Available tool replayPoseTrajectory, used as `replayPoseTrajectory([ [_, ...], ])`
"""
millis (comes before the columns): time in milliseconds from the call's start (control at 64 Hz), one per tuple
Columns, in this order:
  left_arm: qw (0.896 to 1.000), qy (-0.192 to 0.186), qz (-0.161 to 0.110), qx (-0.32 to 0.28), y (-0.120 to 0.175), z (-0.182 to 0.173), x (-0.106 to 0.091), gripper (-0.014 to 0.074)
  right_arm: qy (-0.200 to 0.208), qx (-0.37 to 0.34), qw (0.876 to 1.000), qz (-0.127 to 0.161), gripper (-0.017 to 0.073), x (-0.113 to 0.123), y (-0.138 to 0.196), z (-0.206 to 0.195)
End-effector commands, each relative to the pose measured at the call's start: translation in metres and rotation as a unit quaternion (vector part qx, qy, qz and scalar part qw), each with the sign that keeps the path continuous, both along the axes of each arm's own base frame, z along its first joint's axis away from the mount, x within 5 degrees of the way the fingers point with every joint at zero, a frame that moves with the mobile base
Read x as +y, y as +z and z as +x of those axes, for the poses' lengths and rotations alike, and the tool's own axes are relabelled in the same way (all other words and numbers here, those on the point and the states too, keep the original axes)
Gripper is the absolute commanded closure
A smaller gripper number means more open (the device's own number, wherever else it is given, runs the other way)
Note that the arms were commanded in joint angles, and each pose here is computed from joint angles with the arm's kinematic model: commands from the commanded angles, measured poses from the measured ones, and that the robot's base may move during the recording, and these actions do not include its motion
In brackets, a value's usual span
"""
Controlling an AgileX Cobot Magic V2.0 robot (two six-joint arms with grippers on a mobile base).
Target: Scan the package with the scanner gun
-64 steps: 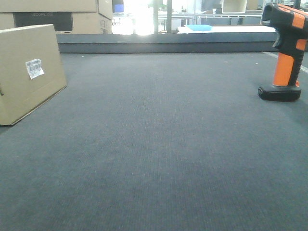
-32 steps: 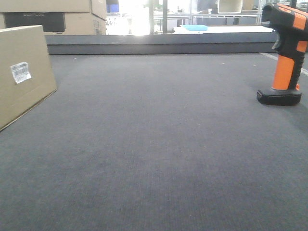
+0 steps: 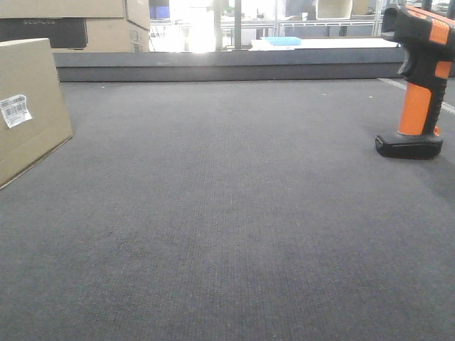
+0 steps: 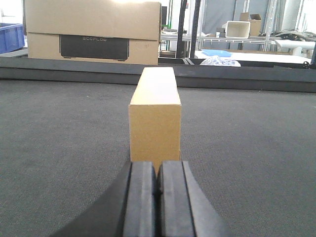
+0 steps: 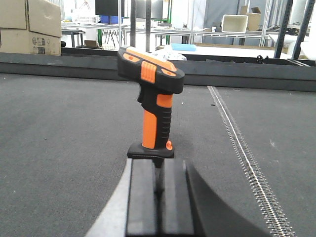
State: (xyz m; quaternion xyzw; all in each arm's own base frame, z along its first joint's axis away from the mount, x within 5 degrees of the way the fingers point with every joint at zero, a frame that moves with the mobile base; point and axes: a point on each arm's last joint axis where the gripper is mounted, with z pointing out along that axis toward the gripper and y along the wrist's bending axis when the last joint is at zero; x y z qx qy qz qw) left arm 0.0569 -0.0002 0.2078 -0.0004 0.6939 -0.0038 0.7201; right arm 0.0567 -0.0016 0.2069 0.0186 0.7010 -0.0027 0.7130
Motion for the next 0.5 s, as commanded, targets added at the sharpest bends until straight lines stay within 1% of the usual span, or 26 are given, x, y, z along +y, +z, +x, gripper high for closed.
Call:
replayPoseTrajectory([
  [0, 1.000, 0.001, -0.002, -0.011, 0.0029, -0.0006, 0.0001, 0.0705, -0.001, -0.010, 1.000, -0.001, 0.0727, -0.0001, 0.0016, -0.0003],
  [485, 1.000, 0.001, -0.002, -0.012, 0.0030, -0.0006, 0.0000, 0.0705, -0.001, -0.010, 1.000, -0.001, 0.0727, -0.0001, 0.0016, -0.0003],
])
